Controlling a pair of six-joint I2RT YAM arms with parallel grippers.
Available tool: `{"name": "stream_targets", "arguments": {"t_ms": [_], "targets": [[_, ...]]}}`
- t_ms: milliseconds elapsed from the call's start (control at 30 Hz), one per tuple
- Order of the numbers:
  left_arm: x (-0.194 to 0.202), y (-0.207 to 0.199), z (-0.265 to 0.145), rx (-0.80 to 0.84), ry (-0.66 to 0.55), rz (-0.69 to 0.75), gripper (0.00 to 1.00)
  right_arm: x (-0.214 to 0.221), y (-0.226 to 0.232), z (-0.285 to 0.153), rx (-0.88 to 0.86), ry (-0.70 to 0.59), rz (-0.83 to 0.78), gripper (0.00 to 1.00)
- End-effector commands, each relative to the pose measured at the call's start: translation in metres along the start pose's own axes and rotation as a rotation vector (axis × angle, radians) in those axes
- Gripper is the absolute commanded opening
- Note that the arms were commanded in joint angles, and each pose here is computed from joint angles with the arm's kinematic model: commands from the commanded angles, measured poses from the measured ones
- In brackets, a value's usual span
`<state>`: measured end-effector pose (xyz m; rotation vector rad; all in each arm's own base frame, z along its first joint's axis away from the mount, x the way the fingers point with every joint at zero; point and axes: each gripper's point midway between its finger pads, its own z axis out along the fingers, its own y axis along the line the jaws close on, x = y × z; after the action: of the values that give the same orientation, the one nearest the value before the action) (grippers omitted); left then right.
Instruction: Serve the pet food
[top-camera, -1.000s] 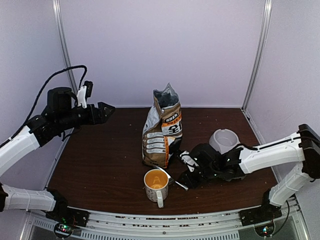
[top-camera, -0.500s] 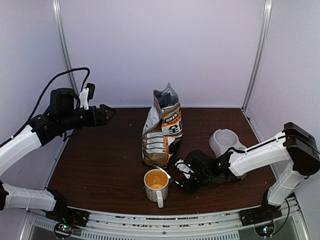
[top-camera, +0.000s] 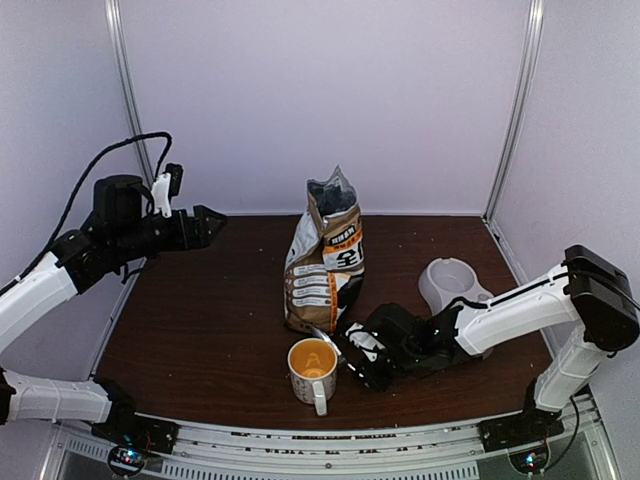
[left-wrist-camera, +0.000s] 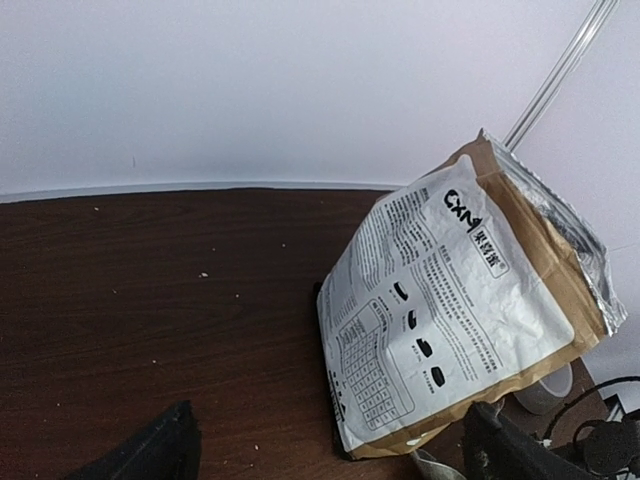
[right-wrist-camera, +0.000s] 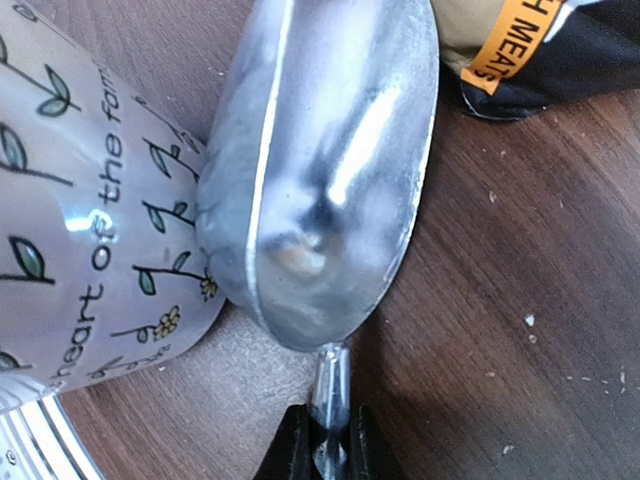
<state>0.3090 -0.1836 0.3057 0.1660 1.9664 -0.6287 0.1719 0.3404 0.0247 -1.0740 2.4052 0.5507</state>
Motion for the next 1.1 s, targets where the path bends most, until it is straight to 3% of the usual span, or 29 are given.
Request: {"name": "stream_targets", "arguments": {"t_ms": [0,333,567,767,1067], "targets": [[-0.028,-0.008,-0.016,0.013,-0.078,0.012,0.94,-0.01,-0.02,-0.023,0.115,-0.043,-0.002,0.0],[-0.034,-0.035,-0.01,0.104,0.002,0.0,0.91,-0.04,-0.049,-0.124,0.327,-0.162,-0.049,0.0],[-0.029,-0.096,0.001,0.261,0.124,0.003,0.91,-0.071,-0.046,-0.186,0.459,-0.197,-0.204,0.0],[-0.012,-0.148,0.011,0.431,0.271,-0.052,0.9,-0.104,-0.029,-0.21,0.578,-0.217,-0.38,0.0],[0.025,-0.171,0.012,0.546,0.437,-0.133,0.9,-0.143,-0.006,-0.216,0.674,-0.263,-0.553,0.0]]}}
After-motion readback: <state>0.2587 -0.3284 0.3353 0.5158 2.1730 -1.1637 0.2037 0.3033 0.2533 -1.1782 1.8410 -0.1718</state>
